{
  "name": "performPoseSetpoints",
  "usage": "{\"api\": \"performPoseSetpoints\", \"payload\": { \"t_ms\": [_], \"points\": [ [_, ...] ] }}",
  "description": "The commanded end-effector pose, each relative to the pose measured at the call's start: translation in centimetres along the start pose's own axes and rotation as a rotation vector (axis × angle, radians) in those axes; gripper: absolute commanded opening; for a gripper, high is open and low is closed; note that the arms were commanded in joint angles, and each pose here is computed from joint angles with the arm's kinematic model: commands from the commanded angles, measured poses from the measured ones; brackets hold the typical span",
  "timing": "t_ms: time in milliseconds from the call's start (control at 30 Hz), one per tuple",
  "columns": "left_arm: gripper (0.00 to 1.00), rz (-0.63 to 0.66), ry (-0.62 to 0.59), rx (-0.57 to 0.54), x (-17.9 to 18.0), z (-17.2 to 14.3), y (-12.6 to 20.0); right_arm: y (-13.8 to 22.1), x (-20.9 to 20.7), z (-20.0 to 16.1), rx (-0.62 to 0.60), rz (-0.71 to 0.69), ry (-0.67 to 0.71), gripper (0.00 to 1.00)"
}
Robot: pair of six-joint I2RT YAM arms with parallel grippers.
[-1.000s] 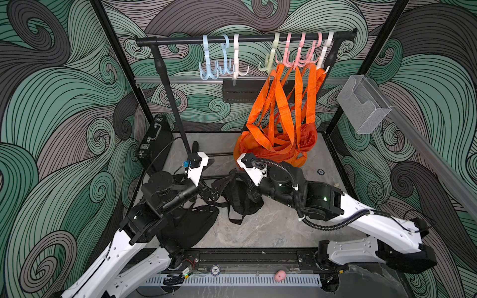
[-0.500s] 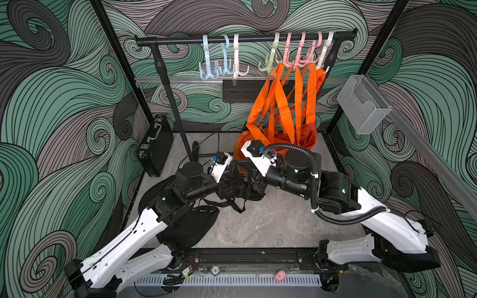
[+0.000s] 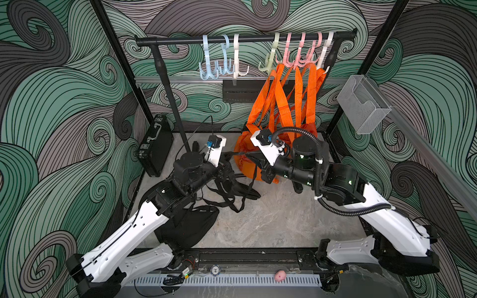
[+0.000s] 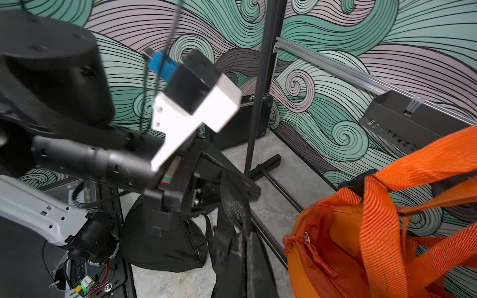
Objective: Hang the bag on a hook
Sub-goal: Pick up the bag from the center of the board, then hang the bag on the hook.
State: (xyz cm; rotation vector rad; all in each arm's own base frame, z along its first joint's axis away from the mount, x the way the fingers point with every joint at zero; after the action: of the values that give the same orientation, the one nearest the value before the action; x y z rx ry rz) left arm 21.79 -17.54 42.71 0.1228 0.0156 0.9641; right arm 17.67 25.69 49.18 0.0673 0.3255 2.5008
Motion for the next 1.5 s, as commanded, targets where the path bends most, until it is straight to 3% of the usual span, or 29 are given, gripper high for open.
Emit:
{"api": "performPoseSetpoints", "payload": {
  "t_ms": [0, 267, 500, 700, 900, 1467],
  "points": [
    [0.00, 0.282, -0.034, -0.032, 4.0, 4.0, 0.9, 2.4, -1.6, 4.6, -0.144, 0.006, 0.012, 0.00],
    [0.00, 0.434, -0.039, -0.029, 7.7, 9.1, -2.6, 0.2, -7.2, 11.7, -0.288, 0.007, -0.036, 0.00],
    [0.00, 0.471, 0.015, -0.044, 11.1, 11.1, -6.2, -2.8, -12.6, 14.2, -0.468, 0.093, -0.171, 0.00],
    [0.00, 0.454, 0.035, -0.101, 12.5, 13.6, -7.0, -3.6, -13.5, 15.2, -0.560, 0.136, -0.145, 0.00],
    [0.00, 0.449, 0.015, -0.133, 12.8, 15.1, -7.0, -3.4, -14.6, 15.8, -0.619, 0.092, -0.121, 0.00],
    [0.00, 0.441, -0.009, -0.064, 13.9, 14.8, -11.0, -5.9, -18.3, 14.9, -0.660, 0.059, -0.179, 0.00]
  ]
}}
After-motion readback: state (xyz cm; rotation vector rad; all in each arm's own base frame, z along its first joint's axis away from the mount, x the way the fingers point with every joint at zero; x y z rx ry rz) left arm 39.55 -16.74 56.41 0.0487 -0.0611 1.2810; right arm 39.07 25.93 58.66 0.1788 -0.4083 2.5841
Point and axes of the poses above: each gripper's point midway between its finger pads, its own y axis back along the fingers, its own x axis along the line the jaws close on, z = x × y, the point moved 7 cm from there along y, back along the fingers, and after that the axes turned 6 degrees about -y, right-handed, at the moved point
